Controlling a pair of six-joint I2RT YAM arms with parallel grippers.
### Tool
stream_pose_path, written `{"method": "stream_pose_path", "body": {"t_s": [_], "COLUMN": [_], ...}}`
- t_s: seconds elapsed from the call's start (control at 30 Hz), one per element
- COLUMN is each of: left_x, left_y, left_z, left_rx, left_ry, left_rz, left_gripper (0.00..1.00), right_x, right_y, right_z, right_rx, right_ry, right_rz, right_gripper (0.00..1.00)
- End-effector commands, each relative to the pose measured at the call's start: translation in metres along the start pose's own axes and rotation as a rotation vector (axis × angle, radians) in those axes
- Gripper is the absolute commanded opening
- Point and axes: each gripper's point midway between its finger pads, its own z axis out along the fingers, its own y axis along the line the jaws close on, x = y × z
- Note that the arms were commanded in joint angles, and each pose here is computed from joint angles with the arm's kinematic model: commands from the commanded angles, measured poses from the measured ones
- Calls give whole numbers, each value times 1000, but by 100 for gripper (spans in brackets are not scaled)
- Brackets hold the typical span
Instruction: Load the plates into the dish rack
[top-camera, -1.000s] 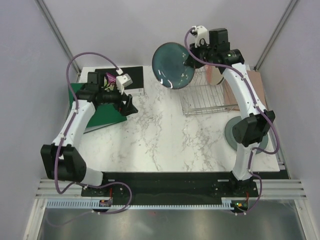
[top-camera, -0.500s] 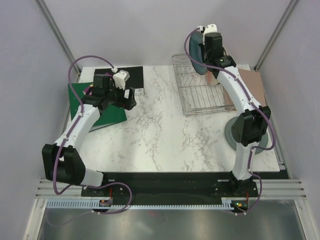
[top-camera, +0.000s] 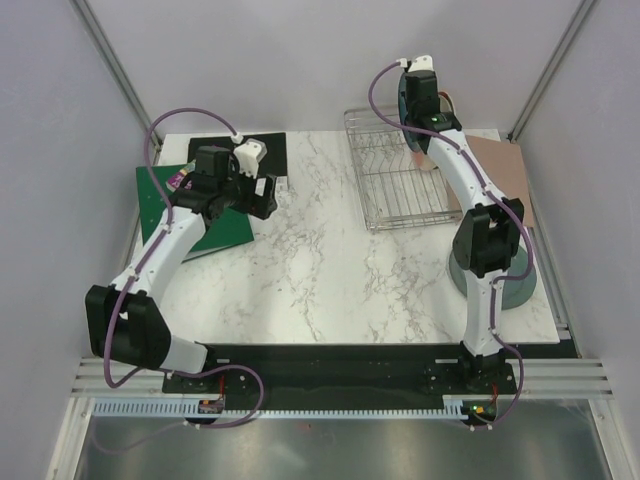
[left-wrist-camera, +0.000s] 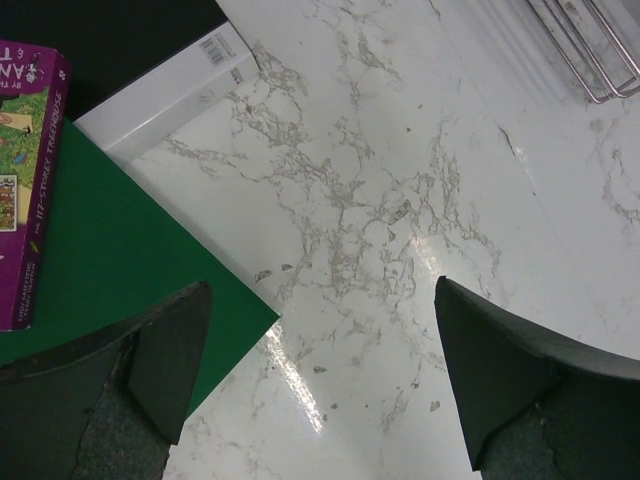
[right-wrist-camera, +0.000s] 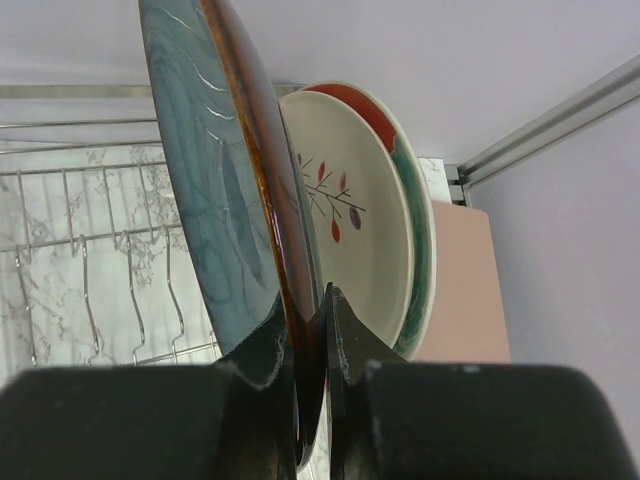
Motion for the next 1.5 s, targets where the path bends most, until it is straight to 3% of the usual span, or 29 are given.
{"method": "stream_pose_path", "body": {"t_s": [0.0,0.57,1.0,1.2,1.27,1.3,1.33,1.43,1.47], "left_x": [-16,-7,-7,-1,-2,-3,-3,-5,-5], "left_y": [-11,-24,-27,-23,-24,-25,-28,-34,-35], "left_z": [1,14,16,20,20,20,21,22,22], "left_rx": [60,119,123,90,102,104,113,140,148], "left_ry": [-31,4,7,29,21,18,21,17,16], "left_rz": [7,-6,-25,-125,-131,-127,-166,-199,-207], "left_gripper": [100,100,100,100,100,100,100,100,100], "right_x": [-86,-90,-7,18,20,18,17,8,7], "right_y": [-47,-60,-20,-9,-7,-7,-6,-11,-12], "right_z": [-16,-8,25,31,29,27,25,13,8], "right_rx": [117,138,64,43,33,19,12,-5,-12], "right_ry": [-241,-264,-55,8,17,16,13,0,3], "right_rz": [170,177,90,64,61,65,68,77,76], "right_gripper": [0,0,0,0,8,15,33,54,56]}}
